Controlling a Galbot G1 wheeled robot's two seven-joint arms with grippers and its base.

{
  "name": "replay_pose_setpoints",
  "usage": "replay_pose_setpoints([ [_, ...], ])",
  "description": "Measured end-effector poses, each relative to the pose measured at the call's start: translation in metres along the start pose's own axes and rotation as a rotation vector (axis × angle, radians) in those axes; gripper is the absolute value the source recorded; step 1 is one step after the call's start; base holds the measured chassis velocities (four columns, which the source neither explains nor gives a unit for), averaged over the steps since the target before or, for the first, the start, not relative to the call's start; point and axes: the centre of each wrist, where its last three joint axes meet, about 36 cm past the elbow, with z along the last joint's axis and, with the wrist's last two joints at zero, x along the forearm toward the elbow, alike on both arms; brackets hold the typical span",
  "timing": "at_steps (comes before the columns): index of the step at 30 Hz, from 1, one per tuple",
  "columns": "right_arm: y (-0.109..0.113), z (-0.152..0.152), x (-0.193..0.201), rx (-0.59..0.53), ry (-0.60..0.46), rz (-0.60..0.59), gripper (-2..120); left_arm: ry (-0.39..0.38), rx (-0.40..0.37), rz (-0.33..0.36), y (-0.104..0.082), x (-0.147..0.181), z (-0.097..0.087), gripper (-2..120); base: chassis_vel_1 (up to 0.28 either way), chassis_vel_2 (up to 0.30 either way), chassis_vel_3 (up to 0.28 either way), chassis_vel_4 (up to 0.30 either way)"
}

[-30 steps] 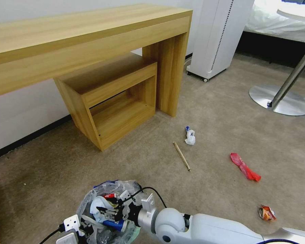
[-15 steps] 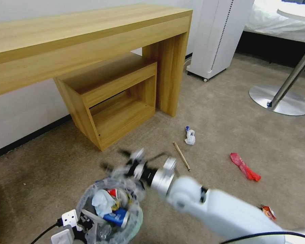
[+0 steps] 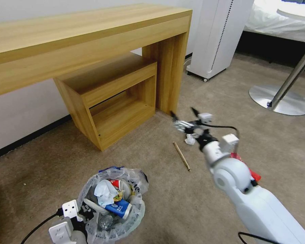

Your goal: Pick up the trash bin and place the garbage on the floor into it.

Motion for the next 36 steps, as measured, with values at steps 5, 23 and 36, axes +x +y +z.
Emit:
replay_pose_setpoints([
  [5, -0.022, 0.003, 0.053, 0.026, -0.023, 0.139, 100, 0.011, -0.008, -0.002, 0.001, 0.002, 0.002, 0, 0.0, 0.0, 0.0, 0.0],
  [23, -0.051, 0.013, 0.133, 0.208, -0.094, 0.356, 100, 0.046, 0.03, 0.009, 0.005, 0.013, -0.013, 0, 0.0, 0.0, 0.0, 0.0],
  [36, -0.049, 0.021, 0.163, 0.276, -0.095, 0.383, 100, 0.117, 0.121, 0.008, 0.007, 0.019, -0.026, 0, 0.0, 0.0, 0.0, 0.0],
])
